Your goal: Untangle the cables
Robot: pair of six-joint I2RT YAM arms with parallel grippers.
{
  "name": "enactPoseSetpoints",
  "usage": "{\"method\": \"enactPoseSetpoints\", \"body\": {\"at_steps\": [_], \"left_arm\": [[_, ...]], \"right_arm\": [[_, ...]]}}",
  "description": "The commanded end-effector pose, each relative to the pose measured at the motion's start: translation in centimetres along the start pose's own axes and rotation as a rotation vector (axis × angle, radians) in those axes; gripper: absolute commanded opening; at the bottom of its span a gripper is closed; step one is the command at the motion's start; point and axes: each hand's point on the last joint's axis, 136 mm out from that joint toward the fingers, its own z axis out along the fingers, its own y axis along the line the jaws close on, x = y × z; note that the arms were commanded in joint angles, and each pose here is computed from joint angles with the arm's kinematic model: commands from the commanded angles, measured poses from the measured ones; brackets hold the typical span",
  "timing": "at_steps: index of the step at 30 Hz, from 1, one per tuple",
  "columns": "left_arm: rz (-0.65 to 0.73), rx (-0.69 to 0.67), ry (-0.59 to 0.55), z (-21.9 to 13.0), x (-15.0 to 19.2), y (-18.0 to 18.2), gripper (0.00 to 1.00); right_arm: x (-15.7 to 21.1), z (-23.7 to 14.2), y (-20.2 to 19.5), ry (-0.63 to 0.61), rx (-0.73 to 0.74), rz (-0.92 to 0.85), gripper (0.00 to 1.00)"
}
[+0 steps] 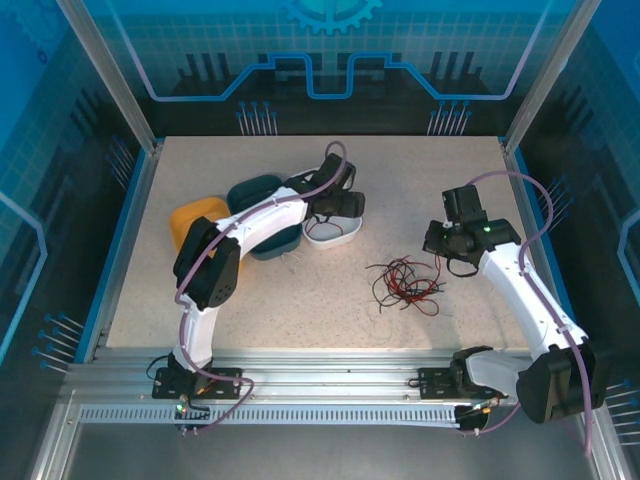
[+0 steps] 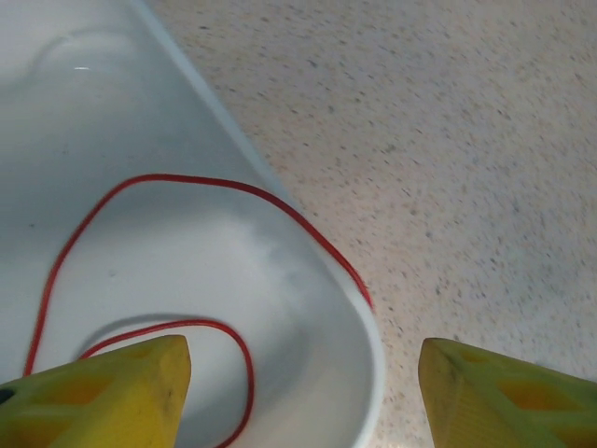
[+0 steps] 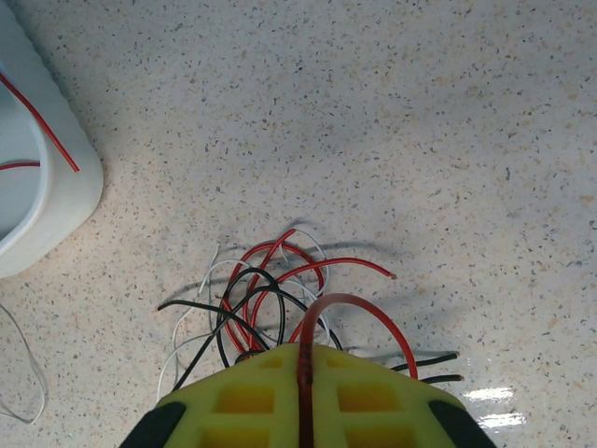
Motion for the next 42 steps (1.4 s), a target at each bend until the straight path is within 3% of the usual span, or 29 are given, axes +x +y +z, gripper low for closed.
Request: {"method": "enactPoseSetpoints", "body": {"at_steps": [1,4,11,14,17,23,33,42], "left_arm": [[-0.073,-0.063,-0.086,0.3,-3.2,2.3,0.70],[0.037,-0.131,-0.079,0.5,-4.5,4.4,0.70],[0.537,0.128,0.015,0.6,-4.3,4.4,0.72],[0.737,0.171,0.065,1.4,-2.9,4.5,0.73],[0.841,0.184,0.083,2.1,-2.5,4.7,0.74],[0.941,0.262,0.073,3.9,-1.6,3.9,0.73],[0.984,0.291,0.099,6.7,-0.9,4.0,0.68],[1.010,0.285,0.126,8.5,-0.7,4.4,0.57]], "right_arm": [[0.2,-0.6,0.4,-0.004,-0.017,-0.010,0.08],[0.5,-0.4,0.3,0.005,-0.014,-0.009,0.08],[0.6,-0.6,-0.5,0.003,0.018,-0.013,0.09],[0.6,-0.5,-0.6,0.004,0.023,-0.007,0.09],[0.6,-0.3,-0.5,0.009,0.020,0.000,0.09],[0.5,0.0,-0.4,0.018,0.023,0.003,0.09],[0.5,0.4,-0.7,0.029,0.041,0.005,0.09],[0.3,0.7,-0.7,0.031,0.048,0.006,0.09]]}}
